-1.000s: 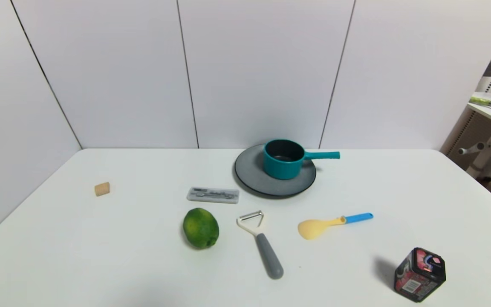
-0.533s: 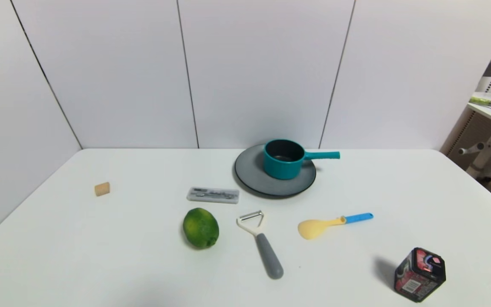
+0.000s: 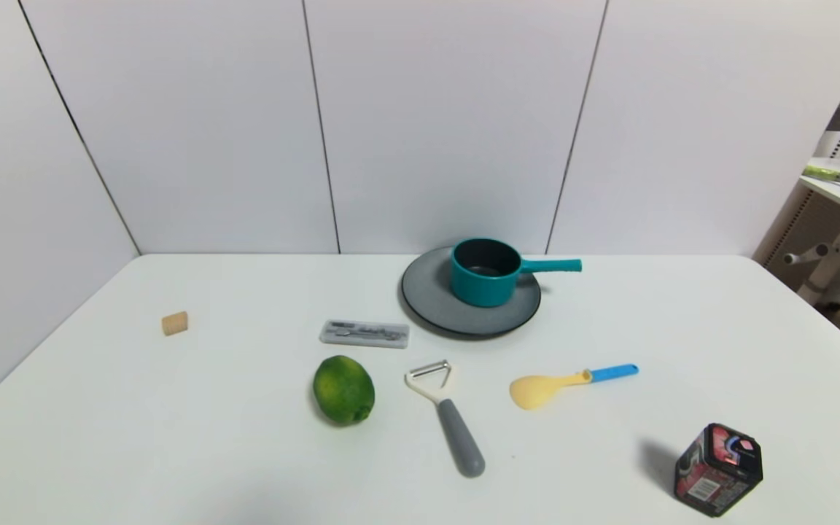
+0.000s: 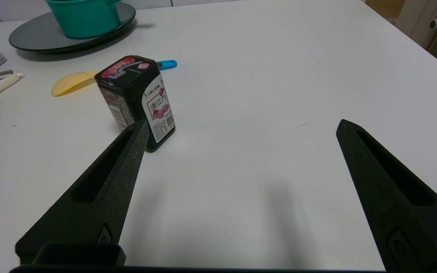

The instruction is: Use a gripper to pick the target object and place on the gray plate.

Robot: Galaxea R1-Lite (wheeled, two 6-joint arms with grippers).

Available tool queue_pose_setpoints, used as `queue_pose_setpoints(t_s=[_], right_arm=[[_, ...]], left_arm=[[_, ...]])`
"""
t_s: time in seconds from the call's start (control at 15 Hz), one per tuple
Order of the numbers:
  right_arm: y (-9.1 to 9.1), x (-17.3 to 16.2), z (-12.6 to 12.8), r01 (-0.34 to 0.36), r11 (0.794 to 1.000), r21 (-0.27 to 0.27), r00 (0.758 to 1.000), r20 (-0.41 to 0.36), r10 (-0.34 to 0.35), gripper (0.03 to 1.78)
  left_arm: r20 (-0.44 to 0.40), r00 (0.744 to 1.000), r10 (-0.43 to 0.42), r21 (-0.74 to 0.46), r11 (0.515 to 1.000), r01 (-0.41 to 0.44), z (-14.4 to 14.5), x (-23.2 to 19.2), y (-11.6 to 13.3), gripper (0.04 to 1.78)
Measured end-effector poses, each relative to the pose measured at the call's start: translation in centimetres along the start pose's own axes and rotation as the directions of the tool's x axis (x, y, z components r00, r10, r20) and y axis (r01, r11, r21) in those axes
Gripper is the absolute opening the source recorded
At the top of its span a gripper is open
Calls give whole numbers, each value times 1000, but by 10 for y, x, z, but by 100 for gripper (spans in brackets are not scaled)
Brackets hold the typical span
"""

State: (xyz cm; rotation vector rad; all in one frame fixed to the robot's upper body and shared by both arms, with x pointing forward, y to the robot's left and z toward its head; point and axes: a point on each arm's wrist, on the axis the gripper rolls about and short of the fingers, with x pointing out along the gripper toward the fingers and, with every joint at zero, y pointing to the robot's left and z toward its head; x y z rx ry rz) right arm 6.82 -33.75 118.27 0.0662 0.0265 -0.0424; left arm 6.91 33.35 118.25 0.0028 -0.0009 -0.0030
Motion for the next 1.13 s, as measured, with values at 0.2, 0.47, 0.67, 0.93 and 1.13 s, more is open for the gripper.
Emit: queue_pose_setpoints(t_s=[0.2, 0.47, 0.67, 0.93, 1.13], right_arm=[[0, 0, 0, 1, 1000, 7, 1000, 1, -1, 171], [0, 0, 0, 1, 1000, 4, 1000, 3, -1, 171], [0, 0, 0, 0, 1000, 5, 1000, 3, 0, 171], [0, 0, 0, 2, 1000, 5, 1000, 1, -2, 171], [0, 0, 0, 1, 1000, 8, 1000, 4, -1, 171]], left_arm=[[0, 1000, 0, 0, 1000, 0, 0, 0, 0, 169], [0, 1000, 0, 1, 1000, 0, 0, 0, 0, 169], [-1, 1000, 0, 17, 1000, 0, 0, 0, 0, 169], [-2, 1000, -1, 10, 1000, 1, 0, 0, 0, 169], [-1, 1000, 0, 8, 1000, 0, 0, 0, 0, 169]])
